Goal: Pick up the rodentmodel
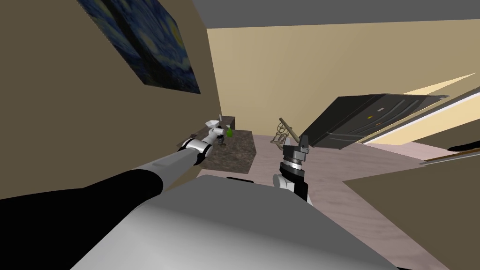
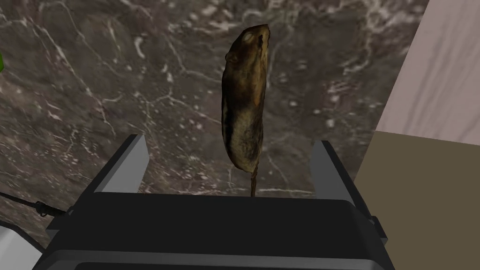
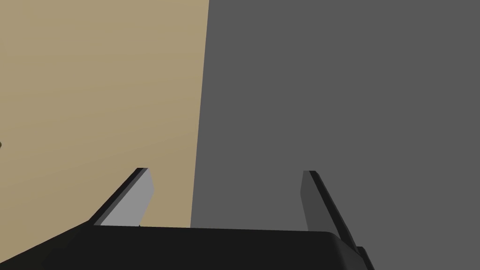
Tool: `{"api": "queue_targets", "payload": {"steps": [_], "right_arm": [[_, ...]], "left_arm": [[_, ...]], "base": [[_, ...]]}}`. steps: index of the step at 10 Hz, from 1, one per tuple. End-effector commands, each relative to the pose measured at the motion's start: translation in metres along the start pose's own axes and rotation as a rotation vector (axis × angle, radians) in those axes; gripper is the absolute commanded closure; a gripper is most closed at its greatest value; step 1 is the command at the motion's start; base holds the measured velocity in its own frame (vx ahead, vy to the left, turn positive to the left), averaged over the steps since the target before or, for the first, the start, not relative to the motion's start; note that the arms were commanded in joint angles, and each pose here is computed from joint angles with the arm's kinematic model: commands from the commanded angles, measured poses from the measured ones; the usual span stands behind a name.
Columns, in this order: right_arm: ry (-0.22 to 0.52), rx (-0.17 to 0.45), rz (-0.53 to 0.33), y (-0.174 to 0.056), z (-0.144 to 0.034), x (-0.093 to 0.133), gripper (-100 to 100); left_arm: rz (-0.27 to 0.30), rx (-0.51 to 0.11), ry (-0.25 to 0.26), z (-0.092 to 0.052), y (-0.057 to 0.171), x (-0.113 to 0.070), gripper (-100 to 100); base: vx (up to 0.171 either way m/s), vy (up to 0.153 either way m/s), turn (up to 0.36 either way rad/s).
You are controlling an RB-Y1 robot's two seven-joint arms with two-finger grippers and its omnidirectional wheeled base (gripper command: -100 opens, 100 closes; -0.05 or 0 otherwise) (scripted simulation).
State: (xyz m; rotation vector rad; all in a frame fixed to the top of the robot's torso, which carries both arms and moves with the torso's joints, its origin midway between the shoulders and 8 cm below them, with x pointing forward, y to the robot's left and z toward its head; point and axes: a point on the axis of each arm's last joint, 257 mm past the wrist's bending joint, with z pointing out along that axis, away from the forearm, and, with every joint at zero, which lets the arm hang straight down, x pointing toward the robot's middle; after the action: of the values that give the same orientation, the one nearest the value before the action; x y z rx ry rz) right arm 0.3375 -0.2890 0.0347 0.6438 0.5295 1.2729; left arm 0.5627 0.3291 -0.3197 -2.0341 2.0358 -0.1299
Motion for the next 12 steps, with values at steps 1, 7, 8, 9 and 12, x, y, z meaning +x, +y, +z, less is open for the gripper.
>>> {"api": "queue_targets", "payload": {"steps": [1, 7, 8, 9, 12], "right_arm": [[0.0, 0.0, 0.0, 0.0, 0.0, 0.0, 0], [0.0, 0.0, 0.0, 0.0, 0.0, 0.0, 0], [0.0, 0.0, 0.0, 0.0, 0.0, 0.0, 0], [0.0, 0.0, 0.0, 0.0, 0.0, 0.0, 0], [0.0, 0.0, 0.0, 0.0, 0.0, 0.0, 0]], "left_arm": [[-0.007, -0.047, 0.004, 0.0, 0.011, -0.002, -100], [-0.017, -0.109, 0.009, -0.001, 0.025, -0.004, 0], [-0.037, -0.115, 0.013, 0.008, 0.037, -0.035, -100], [-0.045, -0.117, 0.012, 0.011, 0.044, -0.053, -100], [-0.071, -0.12, 0.007, 0.02, 0.065, -0.103, -100]], "base": [[0.04, -0.01, -0.006], [0.031, -0.008, -0.004], [0.021, -0.083, -0.133], [0.048, -0.166, -0.127], [0.028, -0.142, -0.095]]}}
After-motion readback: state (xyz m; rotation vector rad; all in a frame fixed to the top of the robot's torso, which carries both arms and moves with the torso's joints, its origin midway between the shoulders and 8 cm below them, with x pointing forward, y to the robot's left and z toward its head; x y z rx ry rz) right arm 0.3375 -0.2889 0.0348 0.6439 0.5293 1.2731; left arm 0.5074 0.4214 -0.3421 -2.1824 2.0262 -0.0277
